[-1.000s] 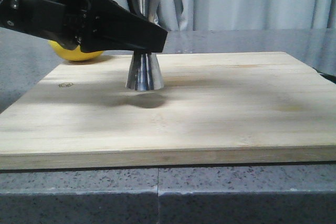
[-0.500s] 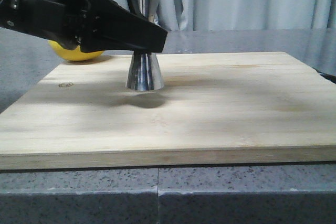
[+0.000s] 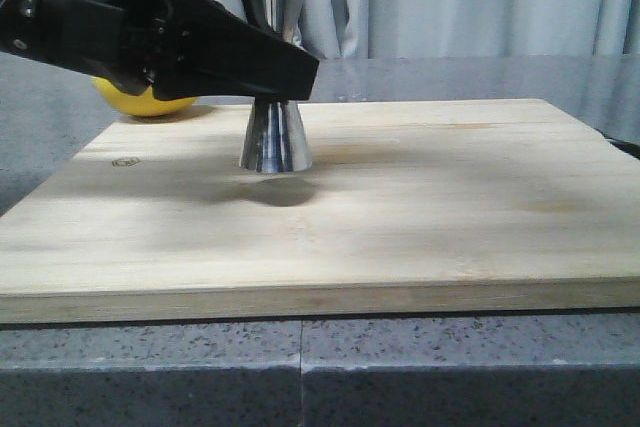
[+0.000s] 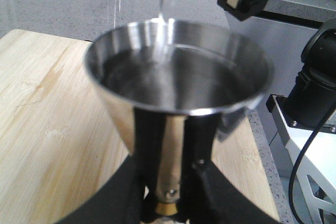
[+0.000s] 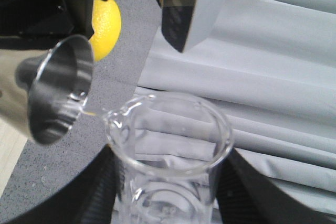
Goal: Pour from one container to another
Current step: 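Tilt the beaker upright and carry it away from the jigger, then lower the beaker onto the board with the right gripper and release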
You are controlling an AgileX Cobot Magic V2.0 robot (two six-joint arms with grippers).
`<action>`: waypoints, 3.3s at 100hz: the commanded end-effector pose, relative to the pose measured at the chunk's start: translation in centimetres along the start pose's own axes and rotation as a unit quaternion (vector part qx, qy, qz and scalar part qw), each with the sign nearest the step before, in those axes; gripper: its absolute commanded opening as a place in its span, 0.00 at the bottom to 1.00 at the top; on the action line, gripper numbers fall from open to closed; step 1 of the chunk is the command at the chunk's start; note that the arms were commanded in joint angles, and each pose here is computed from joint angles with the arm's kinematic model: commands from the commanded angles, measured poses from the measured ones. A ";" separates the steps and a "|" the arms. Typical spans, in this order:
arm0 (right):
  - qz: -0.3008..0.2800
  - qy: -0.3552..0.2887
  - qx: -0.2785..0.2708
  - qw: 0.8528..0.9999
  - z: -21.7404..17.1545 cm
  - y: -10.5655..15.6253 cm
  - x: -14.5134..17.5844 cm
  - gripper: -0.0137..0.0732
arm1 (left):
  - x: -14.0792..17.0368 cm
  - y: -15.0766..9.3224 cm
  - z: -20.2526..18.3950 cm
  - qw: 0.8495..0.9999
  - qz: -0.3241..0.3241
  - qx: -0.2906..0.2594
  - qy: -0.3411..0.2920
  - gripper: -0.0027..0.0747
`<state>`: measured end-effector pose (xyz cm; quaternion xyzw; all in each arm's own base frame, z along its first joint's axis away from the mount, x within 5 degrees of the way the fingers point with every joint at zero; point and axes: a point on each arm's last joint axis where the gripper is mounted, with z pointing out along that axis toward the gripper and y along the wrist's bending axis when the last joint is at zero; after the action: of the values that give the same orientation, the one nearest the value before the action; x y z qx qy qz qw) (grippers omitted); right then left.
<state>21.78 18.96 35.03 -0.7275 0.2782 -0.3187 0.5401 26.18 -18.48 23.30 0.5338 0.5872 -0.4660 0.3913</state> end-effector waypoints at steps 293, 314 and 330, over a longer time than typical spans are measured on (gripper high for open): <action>0.708 -0.071 0.010 0.703 2.1 11.7 16.8 0.32 | -2.6 -0.9 -0.4 0.999 0.024 0.013 -0.045 0.03; 0.706 -0.066 0.003 0.705 2.5 12.6 16.9 0.32 | -2.6 -0.9 -0.4 0.999 0.024 0.013 -0.045 0.03; 0.712 -0.074 -0.002 0.698 3.0 13.2 16.9 0.32 | -2.6 -0.9 -0.4 0.999 0.024 0.013 -0.045 0.03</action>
<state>33.97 4.53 22.16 -0.3389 0.7117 0.2022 0.5811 26.17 -18.48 23.29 0.5340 0.5872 -0.4659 0.3911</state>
